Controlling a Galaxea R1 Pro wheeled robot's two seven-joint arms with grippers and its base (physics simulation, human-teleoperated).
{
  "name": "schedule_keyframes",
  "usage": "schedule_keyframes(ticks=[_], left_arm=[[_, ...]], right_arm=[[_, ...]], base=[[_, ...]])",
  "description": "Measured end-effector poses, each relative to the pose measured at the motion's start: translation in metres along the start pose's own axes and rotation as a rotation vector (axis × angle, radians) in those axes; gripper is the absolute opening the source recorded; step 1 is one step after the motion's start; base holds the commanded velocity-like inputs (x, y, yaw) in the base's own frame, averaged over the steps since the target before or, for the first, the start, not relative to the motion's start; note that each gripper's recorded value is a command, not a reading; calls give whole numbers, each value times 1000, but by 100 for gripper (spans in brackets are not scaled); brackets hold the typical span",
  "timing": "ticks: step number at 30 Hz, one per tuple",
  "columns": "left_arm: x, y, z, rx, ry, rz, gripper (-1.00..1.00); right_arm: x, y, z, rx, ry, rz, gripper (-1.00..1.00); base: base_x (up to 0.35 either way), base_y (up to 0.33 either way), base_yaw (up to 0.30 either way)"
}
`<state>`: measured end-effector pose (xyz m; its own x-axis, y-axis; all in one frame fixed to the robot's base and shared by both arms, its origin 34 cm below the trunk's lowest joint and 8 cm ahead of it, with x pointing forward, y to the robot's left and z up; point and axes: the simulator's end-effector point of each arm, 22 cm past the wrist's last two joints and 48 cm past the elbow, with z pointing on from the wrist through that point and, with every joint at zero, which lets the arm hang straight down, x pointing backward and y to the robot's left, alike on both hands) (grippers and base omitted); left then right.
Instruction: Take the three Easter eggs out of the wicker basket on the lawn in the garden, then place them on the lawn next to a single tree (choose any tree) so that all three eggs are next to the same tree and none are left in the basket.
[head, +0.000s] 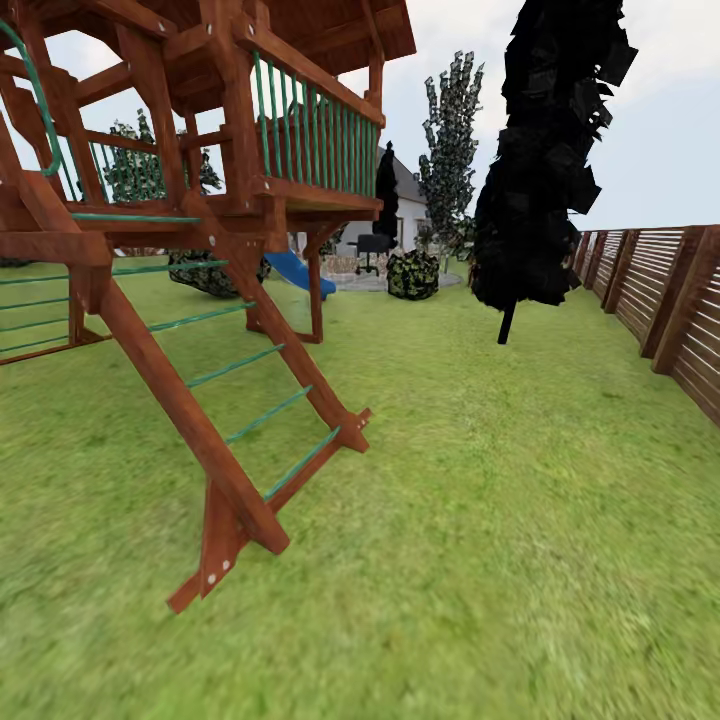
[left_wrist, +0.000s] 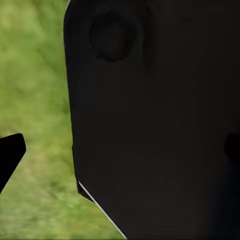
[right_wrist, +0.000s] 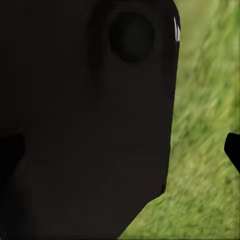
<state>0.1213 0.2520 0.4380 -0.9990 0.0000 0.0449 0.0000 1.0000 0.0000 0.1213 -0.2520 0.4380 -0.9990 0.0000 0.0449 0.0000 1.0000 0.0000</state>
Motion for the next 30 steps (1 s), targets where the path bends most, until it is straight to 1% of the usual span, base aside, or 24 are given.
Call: schedule_keyframes(ticks=[1,2,3,6,10,16,22,27,30], left_arm=[[-4,-5,0,11,-11,-10,100],[-7,-11,0,20,-16,-14,100],[-9,-11,0,20,-22,-14,100],[-14,-12,0,22,-31,-14,100],[-12,-13,0,22,-28,-15,100],[-9,-13,0,22,-19,-15,100],[-6,-13,0,22,-11,-15,100],[-3,-13,0,22,-4,-15,100],[-1,-13,0,22,1,-16,100]], right_arm=[[-6,3,0,0,-12,4,100],[-12,9,0,-10,-24,-4,100],[-18,10,0,-12,-35,-5,100],[-33,8,-1,-12,-59,0,100],[-52,6,-2,-5,-94,9,100],[-57,2,-2,1,-123,13,100],[-55,3,-2,-5,-119,1,100],[-52,2,-1,-4,-113,7,100],[-51,1,-1,-3,-113,8,100]], base=[[0,0,0],[0,0,0],[0,0,0],[0,0,22],[0,0,134],[0,0,73],[0,0,1],[0,0,-8],[0,0,-105]])
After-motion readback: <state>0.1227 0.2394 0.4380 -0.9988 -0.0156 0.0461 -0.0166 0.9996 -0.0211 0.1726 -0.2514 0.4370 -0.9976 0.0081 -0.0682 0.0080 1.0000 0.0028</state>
